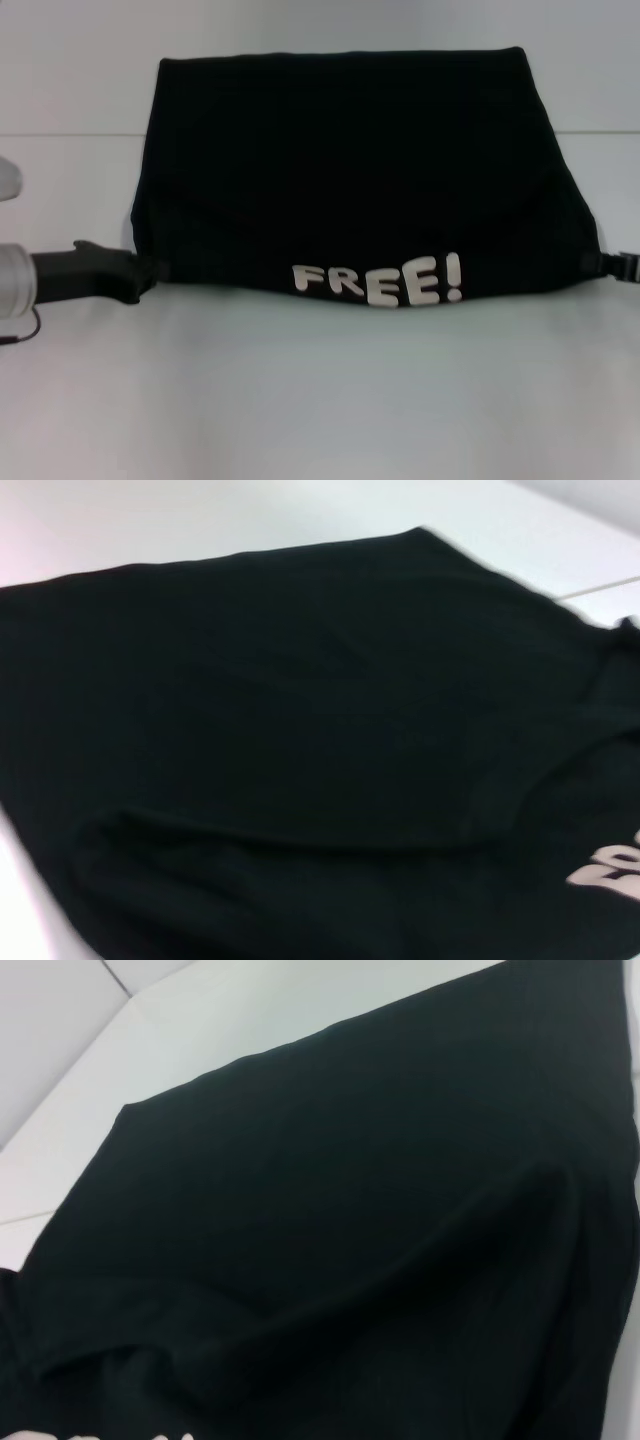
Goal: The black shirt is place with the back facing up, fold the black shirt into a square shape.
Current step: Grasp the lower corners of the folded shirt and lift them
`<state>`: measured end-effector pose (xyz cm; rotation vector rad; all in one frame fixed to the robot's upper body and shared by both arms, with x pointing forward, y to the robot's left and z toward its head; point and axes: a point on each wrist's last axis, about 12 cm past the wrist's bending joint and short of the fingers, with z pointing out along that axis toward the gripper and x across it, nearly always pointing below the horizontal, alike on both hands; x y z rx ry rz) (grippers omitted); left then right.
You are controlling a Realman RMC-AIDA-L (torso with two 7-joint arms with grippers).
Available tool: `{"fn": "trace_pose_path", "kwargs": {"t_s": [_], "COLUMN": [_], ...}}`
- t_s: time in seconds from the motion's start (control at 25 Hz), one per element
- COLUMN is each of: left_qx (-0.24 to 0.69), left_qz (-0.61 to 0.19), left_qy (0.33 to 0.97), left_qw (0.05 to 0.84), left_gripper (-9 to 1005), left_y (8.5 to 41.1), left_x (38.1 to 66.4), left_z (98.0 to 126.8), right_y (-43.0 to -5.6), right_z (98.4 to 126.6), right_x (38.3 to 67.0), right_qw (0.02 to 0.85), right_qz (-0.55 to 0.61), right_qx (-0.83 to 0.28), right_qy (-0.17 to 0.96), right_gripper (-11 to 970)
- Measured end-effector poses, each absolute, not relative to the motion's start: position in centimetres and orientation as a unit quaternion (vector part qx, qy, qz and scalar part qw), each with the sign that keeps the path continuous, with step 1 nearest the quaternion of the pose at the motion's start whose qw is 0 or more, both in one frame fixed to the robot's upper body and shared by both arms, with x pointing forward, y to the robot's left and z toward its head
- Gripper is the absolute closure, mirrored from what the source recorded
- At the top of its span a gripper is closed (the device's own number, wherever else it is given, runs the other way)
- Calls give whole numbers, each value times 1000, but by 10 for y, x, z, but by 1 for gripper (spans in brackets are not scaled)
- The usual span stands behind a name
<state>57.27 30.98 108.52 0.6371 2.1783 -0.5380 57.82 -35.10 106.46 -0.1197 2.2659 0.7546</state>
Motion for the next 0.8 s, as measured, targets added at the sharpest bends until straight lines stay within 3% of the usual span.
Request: {"fn": "trace_pose_path", "kwargs": {"t_s": [0.48,0.8], "left_qx": [273,269], "left_qz": [-345,-387], "left_qy": [829,824], "left_qw": [347,314], "left_gripper": [927,926], "left_y": [332,346], "left_x": [510,481], "left_z": [1102,1102], "right_y": [-379,-393], "right_z": [1058,1054], "right_x": [508,459], "right_qw": [339,323], "right_qz": [360,388], "right_qx": [-89,-123], "right_qy": [865,854], "right_gripper": [904,904]}}
